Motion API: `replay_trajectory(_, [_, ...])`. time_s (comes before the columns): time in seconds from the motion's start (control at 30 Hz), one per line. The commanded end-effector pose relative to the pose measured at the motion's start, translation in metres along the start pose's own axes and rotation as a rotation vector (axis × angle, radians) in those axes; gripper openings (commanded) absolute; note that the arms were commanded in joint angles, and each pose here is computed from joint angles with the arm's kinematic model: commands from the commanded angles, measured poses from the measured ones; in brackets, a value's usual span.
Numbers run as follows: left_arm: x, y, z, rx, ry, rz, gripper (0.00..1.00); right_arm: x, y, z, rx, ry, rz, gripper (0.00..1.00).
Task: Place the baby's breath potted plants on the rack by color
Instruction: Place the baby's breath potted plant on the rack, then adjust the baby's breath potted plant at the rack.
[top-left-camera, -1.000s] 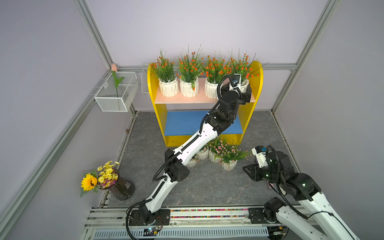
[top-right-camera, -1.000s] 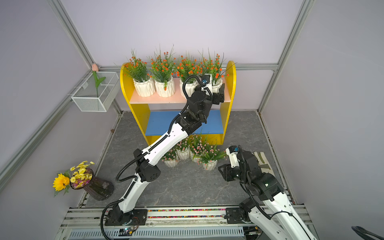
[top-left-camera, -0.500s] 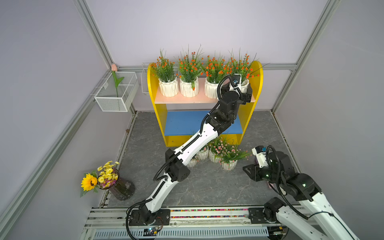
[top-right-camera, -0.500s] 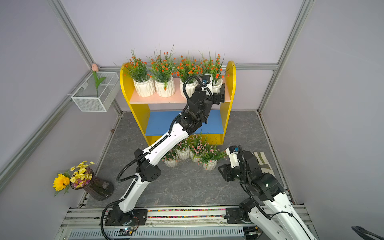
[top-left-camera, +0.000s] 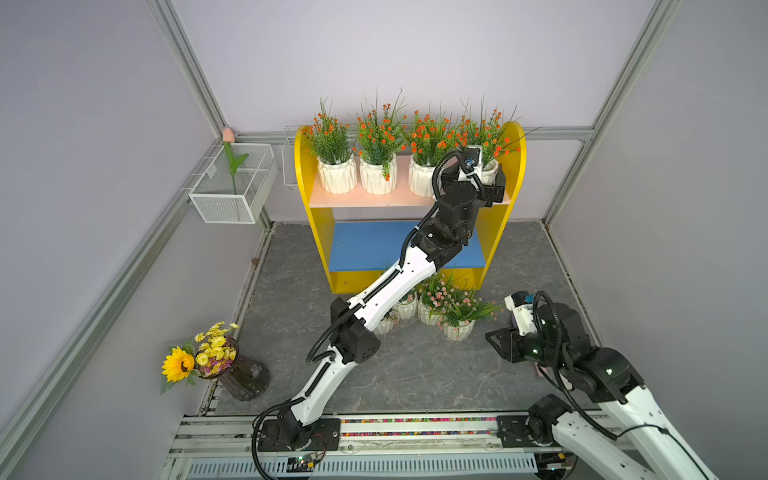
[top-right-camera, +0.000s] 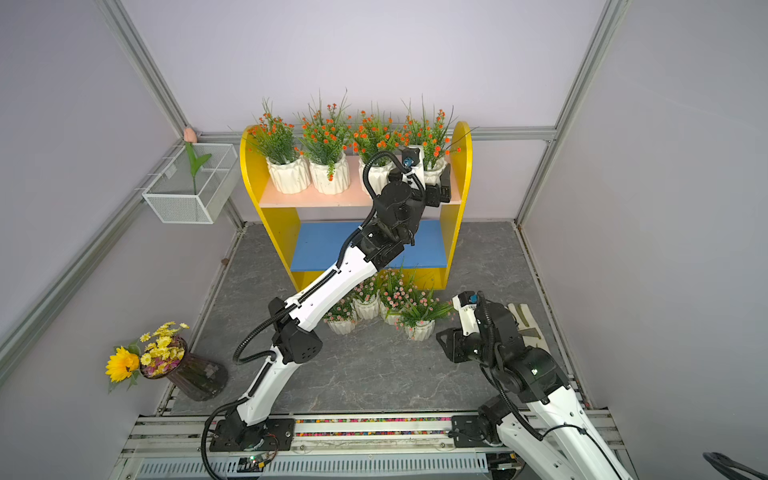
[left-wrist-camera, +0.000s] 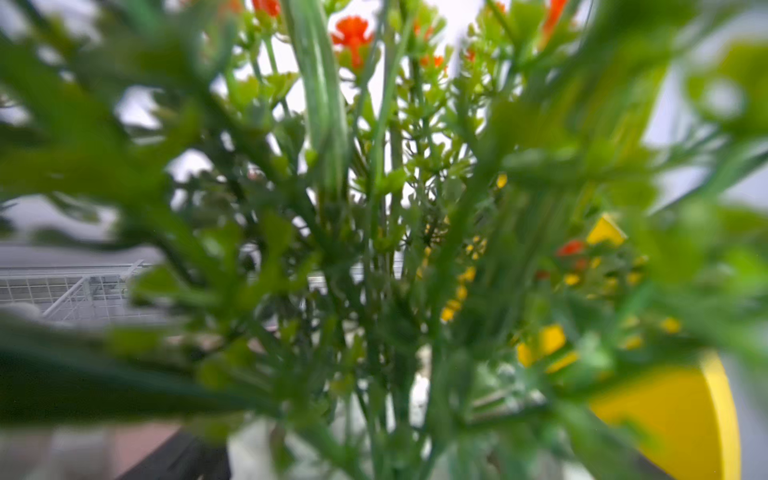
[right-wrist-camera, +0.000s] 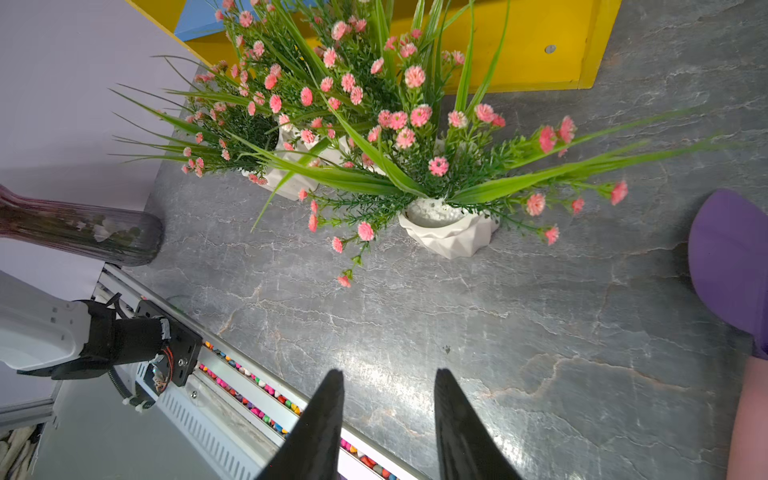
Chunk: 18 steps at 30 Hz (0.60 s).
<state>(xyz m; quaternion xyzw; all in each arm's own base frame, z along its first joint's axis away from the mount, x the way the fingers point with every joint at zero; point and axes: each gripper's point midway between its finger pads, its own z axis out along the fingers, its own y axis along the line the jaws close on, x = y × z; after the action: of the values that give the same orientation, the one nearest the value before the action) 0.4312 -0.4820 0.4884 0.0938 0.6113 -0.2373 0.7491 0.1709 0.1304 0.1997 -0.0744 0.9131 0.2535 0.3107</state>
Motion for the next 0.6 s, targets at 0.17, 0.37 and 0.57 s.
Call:
replay_trajectory(0.17, [-0.017,0.0,-0.011,-0.013,-0.036,0.028,1.0,-0.001,-0.002,0.0,0.006,-0.021,0.01,0.44])
replay_trajectory(0.37, [-0.016,-0.006,-0.018,-0.023,-0.033,0.069,1.0,-0.001,-0.002,-0.001,0.003,-0.026,0.009,0.46])
replay_trajectory(0.57, [-0.017,-0.013,-0.025,-0.047,-0.04,0.114,1.0,-0.001,-0.002,-0.001,0.002,-0.026,0.008,0.46])
